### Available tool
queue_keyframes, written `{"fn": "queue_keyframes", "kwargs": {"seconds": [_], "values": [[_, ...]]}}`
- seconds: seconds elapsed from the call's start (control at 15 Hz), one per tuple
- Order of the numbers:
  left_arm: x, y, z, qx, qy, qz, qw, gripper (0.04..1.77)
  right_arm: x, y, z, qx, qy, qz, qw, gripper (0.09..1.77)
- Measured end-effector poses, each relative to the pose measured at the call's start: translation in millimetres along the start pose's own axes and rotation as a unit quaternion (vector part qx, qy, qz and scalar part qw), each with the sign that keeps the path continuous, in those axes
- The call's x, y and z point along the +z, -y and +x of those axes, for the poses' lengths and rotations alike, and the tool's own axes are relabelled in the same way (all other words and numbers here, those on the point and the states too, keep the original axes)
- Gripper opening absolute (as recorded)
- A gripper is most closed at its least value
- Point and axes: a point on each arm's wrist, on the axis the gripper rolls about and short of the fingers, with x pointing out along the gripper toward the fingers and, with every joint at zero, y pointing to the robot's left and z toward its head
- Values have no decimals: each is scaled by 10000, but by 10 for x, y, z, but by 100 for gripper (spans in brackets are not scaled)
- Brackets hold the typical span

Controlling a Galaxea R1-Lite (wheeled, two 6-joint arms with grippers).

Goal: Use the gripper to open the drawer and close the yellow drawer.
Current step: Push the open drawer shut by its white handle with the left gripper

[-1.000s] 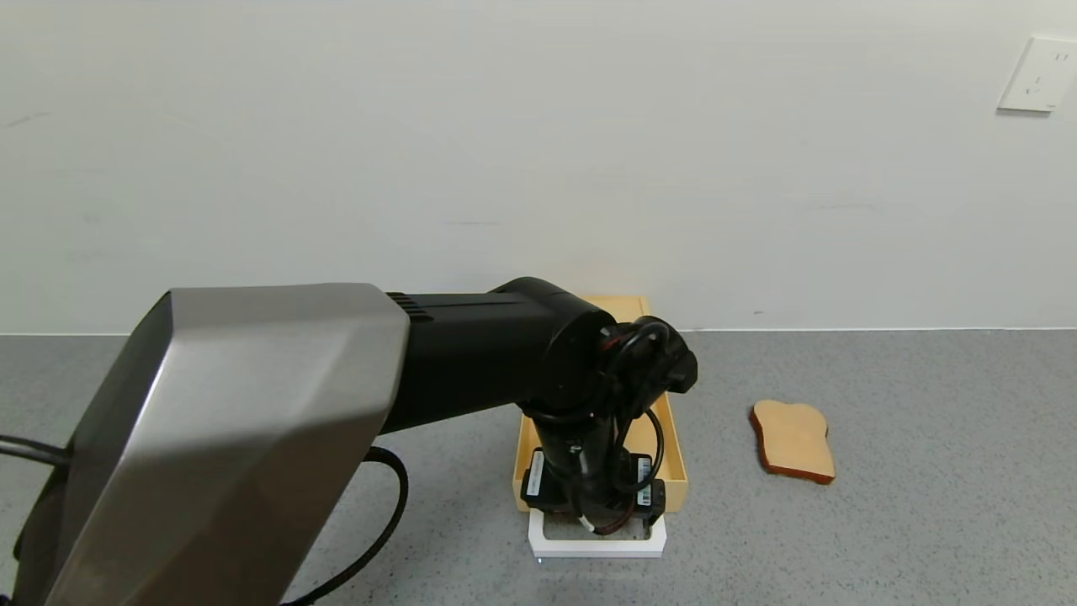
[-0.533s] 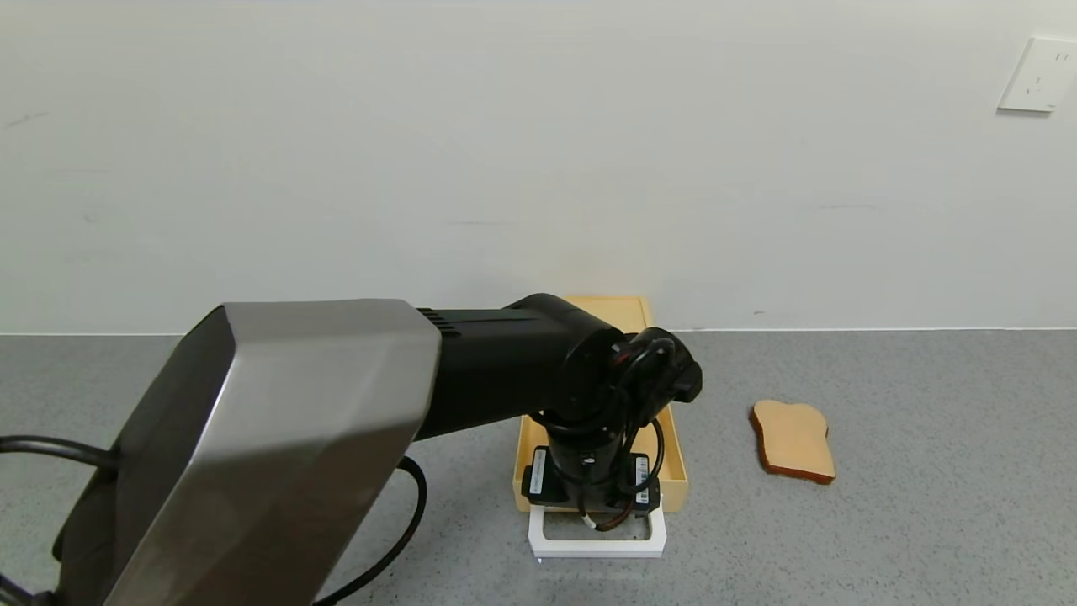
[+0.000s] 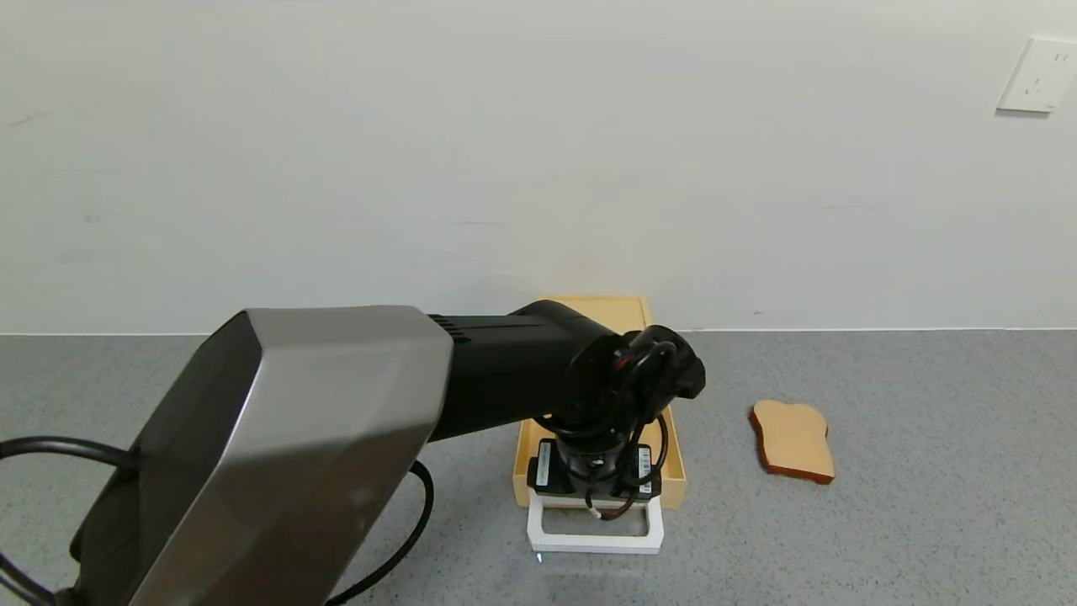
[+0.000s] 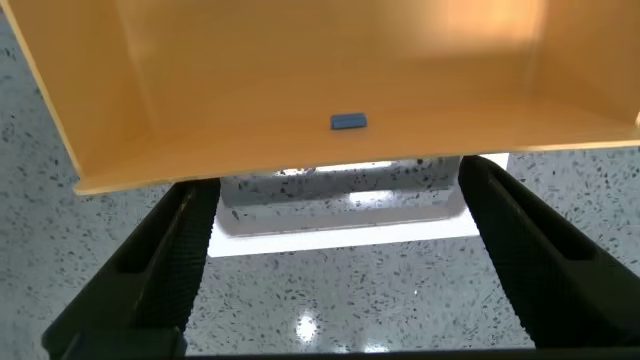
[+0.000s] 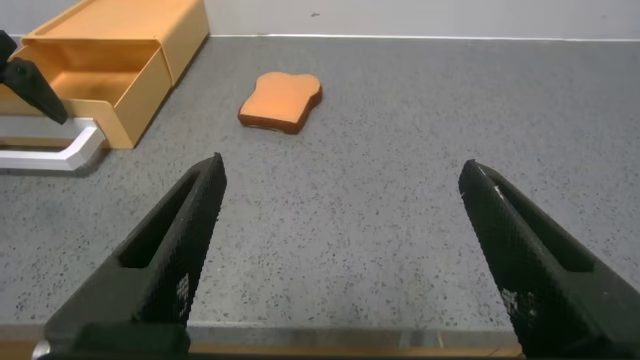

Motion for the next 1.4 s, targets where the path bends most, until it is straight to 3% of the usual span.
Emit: {"fn": "queue_keyframes", "kwargs": {"seconds": [0.27,0.8,1.4], "values": [[97,13,9,-58,417,7,9991,172,0,0,0,0,0,0,10000,171],[167,6,41,-169,600,-17,9981,172,0,0,0,0,0,0,10000,171],[372,-16,207,-270,1220,67,9921,172,0,0,0,0,-2,2,10000,171]]}}
